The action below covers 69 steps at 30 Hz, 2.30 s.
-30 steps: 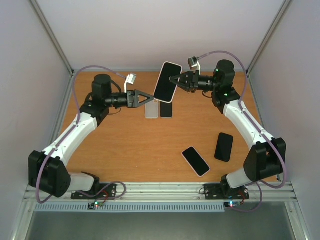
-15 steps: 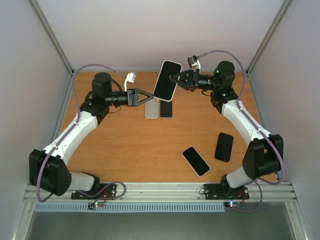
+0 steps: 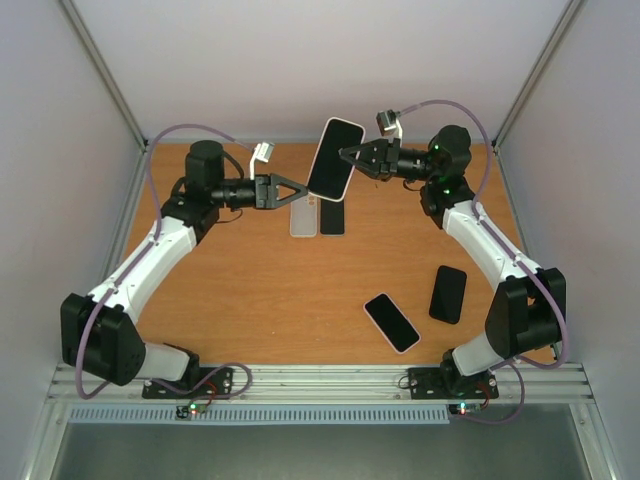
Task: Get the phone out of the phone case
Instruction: Remove the phone case from the phone.
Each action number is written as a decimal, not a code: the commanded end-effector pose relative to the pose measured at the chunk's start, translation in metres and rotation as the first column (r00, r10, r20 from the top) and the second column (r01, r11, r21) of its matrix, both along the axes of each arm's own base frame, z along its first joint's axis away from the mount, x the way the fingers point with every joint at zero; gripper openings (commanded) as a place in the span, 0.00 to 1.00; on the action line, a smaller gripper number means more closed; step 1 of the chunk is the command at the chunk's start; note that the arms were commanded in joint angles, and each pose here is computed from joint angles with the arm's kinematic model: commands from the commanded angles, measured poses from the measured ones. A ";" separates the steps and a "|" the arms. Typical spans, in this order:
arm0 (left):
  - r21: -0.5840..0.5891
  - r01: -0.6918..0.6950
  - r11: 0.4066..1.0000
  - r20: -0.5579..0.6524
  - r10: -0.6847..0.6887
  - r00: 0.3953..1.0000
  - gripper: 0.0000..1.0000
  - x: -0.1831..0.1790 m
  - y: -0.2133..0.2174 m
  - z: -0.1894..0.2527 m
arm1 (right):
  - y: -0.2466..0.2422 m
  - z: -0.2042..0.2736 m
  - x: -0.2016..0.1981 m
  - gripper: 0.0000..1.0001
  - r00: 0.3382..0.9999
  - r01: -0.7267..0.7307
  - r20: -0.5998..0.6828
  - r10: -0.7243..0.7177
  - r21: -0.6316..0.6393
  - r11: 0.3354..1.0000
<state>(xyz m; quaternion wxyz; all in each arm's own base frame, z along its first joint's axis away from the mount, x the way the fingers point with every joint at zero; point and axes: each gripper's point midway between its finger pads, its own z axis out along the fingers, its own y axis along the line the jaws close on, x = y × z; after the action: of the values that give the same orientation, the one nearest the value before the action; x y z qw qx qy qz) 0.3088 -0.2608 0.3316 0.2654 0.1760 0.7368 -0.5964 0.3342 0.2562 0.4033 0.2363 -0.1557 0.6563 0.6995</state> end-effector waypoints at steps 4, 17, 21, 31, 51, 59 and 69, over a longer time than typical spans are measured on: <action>0.070 -0.098 0.993 -0.063 0.102 0.993 0.53 0.024 0.000 -0.030 | 0.022 0.053 -0.083 0.01 0.953 -0.245 0.190 0.236 0.023 0.969; 0.022 -0.075 0.997 -0.009 0.075 0.997 0.53 0.023 -0.004 -0.004 | 0.031 0.038 -0.101 0.01 0.937 -0.305 0.184 0.298 0.009 0.952; 0.026 -0.076 0.997 -0.003 0.076 0.997 0.53 0.023 -0.003 -0.002 | 0.034 0.031 -0.105 0.01 0.929 -0.326 0.187 0.321 -0.005 0.945; 0.004 -0.052 0.999 0.031 0.052 0.998 0.53 0.024 -0.006 0.009 | 0.042 0.025 -0.129 0.01 0.893 -0.405 0.204 0.402 -0.030 0.914; -0.173 0.115 0.978 0.094 -0.099 0.991 0.36 -0.021 -0.010 0.055 | 0.052 -0.016 -0.130 0.01 0.882 -0.448 0.128 0.453 -0.069 0.891; -0.123 0.188 0.974 0.081 -0.179 0.980 0.32 -0.055 -0.010 0.036 | 0.050 -0.031 -0.135 0.01 0.883 -0.452 0.096 0.459 -0.090 0.888; -0.086 0.262 0.961 0.144 -0.248 0.958 0.15 -0.069 -0.022 0.036 | 0.048 -0.037 -0.138 0.01 0.876 -0.465 0.091 0.473 -0.099 0.880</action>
<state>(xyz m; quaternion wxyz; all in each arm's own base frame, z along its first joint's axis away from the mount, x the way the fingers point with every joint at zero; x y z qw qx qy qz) 0.2320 -0.2711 0.3427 0.1785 0.2680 0.6788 -0.6599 0.2459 0.2929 0.3749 0.1772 -0.2866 0.6397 0.6908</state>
